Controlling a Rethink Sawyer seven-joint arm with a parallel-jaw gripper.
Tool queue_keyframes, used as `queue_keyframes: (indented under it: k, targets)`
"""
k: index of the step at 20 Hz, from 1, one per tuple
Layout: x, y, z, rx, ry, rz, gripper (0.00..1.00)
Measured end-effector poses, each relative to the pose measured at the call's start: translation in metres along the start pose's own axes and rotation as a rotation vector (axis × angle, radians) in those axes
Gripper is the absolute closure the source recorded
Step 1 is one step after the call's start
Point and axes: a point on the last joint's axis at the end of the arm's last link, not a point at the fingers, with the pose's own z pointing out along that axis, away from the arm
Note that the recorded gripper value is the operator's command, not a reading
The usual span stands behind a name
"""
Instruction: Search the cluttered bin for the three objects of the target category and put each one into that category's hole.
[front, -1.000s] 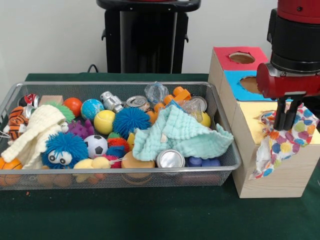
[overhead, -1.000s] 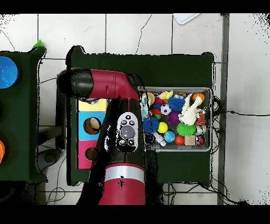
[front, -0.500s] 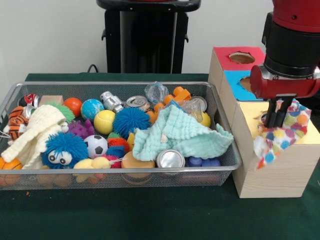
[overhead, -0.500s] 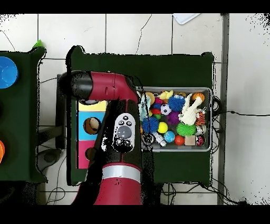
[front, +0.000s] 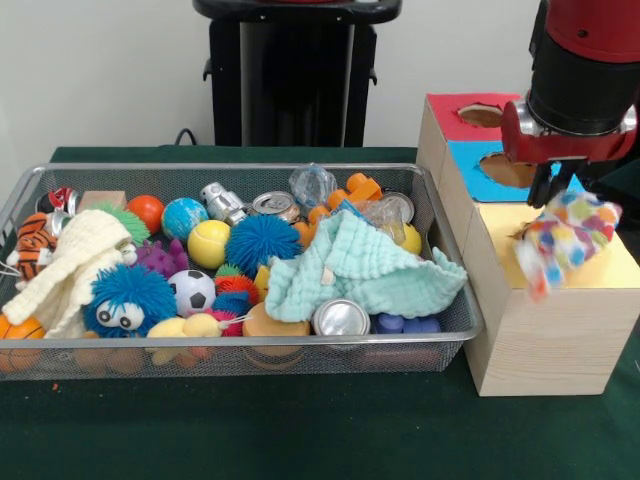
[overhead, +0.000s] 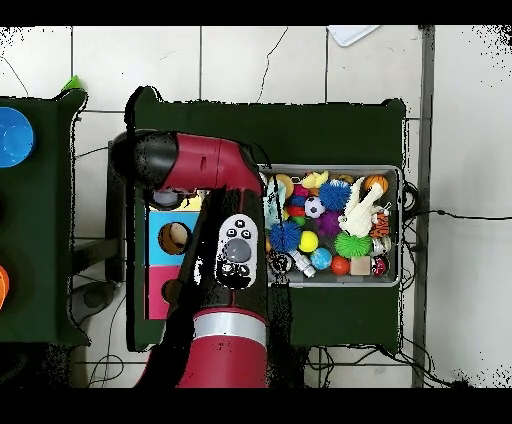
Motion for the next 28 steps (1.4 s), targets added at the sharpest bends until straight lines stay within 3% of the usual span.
queue_keyframes:
  k: [6,17,22,25,28]
  targets:
    - [0.001,0.005,-0.004,-0.035,0.023,0.017,1.0]
    - [0.003,0.009,-0.006,-0.04,0.034,0.017,1.0]
    - [0.018,0.016,-0.035,-0.051,0.104,0.007,1.0]
    - [0.031,0.018,-0.064,-0.064,0.184,0.001,1.0]
    - [0.036,0.02,-0.086,-0.072,0.222,-0.005,1.0]
